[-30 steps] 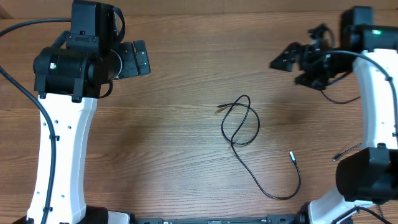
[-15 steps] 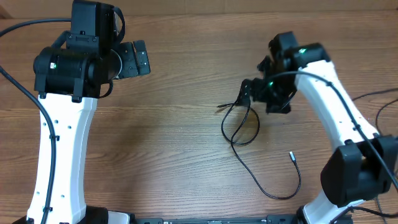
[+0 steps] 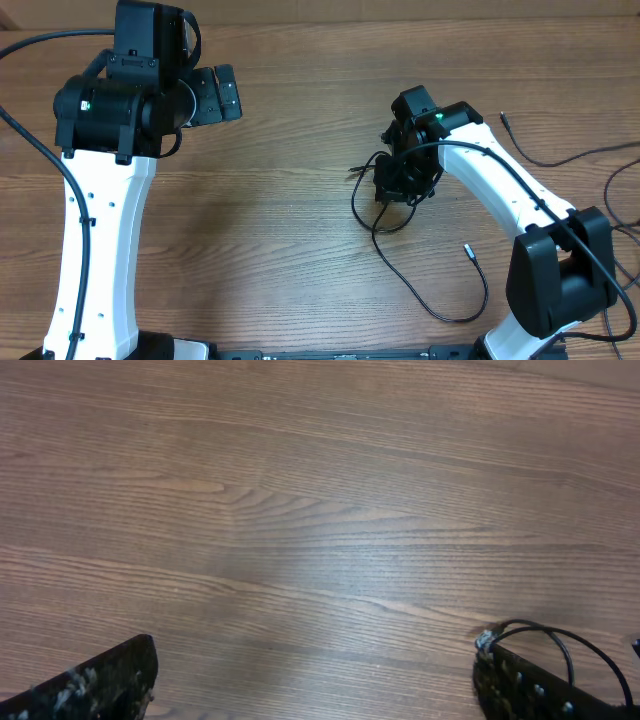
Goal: Untangle cables
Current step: 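Move the right gripper to the last black cable and grasp it, then pull the black cable up and to the upper right with the right gripper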
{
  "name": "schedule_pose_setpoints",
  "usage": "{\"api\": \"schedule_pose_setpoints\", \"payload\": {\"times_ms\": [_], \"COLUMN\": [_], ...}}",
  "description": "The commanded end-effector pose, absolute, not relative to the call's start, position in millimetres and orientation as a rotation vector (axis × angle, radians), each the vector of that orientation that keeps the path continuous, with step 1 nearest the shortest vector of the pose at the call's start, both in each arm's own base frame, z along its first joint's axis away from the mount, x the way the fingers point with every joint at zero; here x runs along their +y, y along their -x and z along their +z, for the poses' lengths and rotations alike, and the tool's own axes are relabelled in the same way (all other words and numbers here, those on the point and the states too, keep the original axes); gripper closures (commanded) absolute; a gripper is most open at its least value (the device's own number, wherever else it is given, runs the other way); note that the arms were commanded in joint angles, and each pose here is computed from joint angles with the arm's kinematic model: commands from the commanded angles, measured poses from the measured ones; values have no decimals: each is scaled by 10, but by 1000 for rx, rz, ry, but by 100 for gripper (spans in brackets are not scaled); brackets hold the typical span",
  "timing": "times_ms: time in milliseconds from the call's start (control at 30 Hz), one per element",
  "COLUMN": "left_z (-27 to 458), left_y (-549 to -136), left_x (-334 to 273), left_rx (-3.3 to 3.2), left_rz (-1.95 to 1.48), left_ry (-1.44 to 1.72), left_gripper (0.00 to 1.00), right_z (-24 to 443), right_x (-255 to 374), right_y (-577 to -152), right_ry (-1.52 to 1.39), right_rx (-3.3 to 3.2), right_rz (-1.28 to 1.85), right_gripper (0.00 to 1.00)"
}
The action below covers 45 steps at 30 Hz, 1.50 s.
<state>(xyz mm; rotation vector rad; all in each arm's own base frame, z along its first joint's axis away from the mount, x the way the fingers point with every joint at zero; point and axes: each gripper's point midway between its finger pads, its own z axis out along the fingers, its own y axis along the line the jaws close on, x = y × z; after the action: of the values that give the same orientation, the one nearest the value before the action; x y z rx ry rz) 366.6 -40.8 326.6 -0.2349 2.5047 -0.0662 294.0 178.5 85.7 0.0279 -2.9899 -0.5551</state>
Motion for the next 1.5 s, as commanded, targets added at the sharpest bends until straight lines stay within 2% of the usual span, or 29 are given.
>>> {"api": "schedule_pose_setpoints", "payload": {"times_ms": [0, 100, 200, 433, 533, 700, 733, 867, 967, 1200, 1467], "left_z": [3239, 3239, 3239, 3239, 3239, 3239, 3239, 3239, 3239, 3239, 3239], "left_y": [-3677, -3677, -3677, -3677, -3677, -3677, -3677, -3677, -3677, -3677, -3677], "left_x": [-373, -374, -374, -374, -373, -374, -373, -374, -373, -373, -374], "left_rx": [2508, 2508, 2508, 2508, 2508, 2508, 2508, 2508, 2508, 2508, 2508], "left_rz": [-55, -55, -55, -55, -55, -55, -55, -55, -55, -55, -55], "left_ry": [257, 257, 257, 257, 257, 258, 258, 257, 257, 258, 257], "left_gripper": [0, 0, 0, 1, 0, 0, 0, 0, 0, 0, 1], "right_z": [1145, 1482, 2173, 3767, 4652, 5290, 5418, 5556, 5576, 5464, 4773], "right_x": [1762, 1661, 1515, 1238, 892, 382, 193, -215, -479, -1035, -1505], "right_y": [-3127, -3264, -3494, -3851, -3955, -3957, -3934, -3946, -4020, -4320, -4996], "right_ry": [-30, -32, -31, 71, 368, 993, 1246, 1628, 1754, 1849, 1721], "right_rx": [-3072, -3154, -3327, -3833, -4161, -4312, -4278, -4169, -4125, -4091, -4030], "right_rz": [-531, -434, -328, -298, -158, 288, 492, 690, 707, 620, 515], "right_gripper": [96, 96, 96, 96, 96, 96, 96, 96, 96, 96, 96]}}
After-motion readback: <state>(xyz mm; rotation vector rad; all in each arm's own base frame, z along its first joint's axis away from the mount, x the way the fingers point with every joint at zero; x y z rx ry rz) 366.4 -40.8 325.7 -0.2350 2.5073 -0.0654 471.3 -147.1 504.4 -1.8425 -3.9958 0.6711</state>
